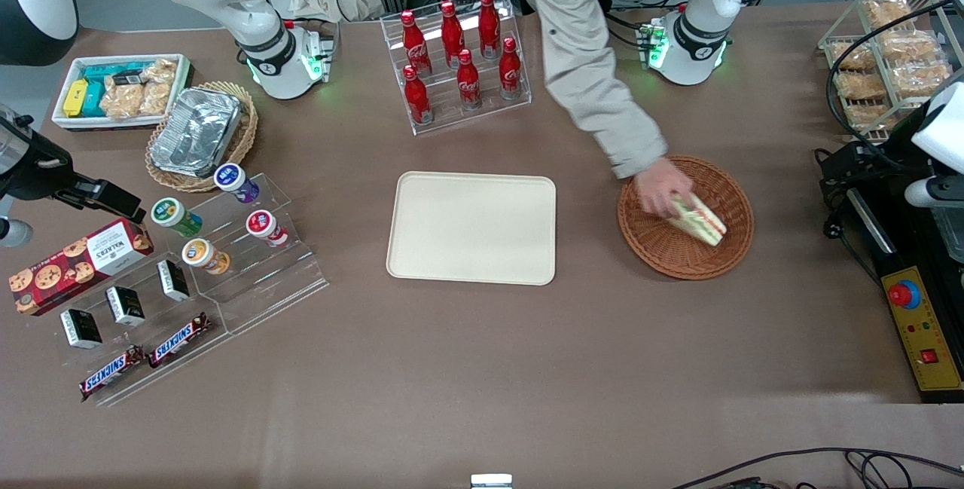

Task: Place sandwich from basket to tray
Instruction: 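Move the left gripper over the wrapped sandwich in the wicker basket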

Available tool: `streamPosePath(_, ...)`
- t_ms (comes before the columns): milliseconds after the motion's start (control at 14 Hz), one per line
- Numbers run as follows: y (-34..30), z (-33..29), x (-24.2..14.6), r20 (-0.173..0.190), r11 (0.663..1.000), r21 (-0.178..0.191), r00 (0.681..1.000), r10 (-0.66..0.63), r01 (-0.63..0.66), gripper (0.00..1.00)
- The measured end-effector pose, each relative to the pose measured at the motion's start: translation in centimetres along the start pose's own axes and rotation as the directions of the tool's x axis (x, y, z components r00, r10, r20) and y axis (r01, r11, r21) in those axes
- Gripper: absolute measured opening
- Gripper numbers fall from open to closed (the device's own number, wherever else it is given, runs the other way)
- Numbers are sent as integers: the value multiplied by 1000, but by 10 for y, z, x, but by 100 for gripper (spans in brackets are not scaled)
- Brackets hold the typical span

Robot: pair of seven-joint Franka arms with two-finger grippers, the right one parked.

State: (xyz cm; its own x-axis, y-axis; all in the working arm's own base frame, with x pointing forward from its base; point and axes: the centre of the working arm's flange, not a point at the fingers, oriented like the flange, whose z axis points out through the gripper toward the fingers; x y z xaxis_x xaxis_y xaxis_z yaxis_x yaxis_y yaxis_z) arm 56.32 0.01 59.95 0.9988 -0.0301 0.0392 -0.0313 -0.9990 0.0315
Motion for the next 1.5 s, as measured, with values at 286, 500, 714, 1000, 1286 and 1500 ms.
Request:
streamPosePath(286, -1, 3, 0, 7, 1000, -5, 1000, -10, 10, 100)
streamPosePath(500, -5, 9, -1, 27, 997, -7, 996, -83, 83, 100)
streamPosePath(714, -4, 41, -6, 97, 992, 0, 988, -122, 123, 100)
streamPosePath(1000, 3, 93, -19, 155, 977, 16, 965, -213, 213, 100)
streamPosePath(1286, 21, 147, -43, 128, 962, 14, 954, -273, 273, 100)
streamPosePath(1500, 38, 187, -64, 87, 933, 15, 929, -359, 359, 100)
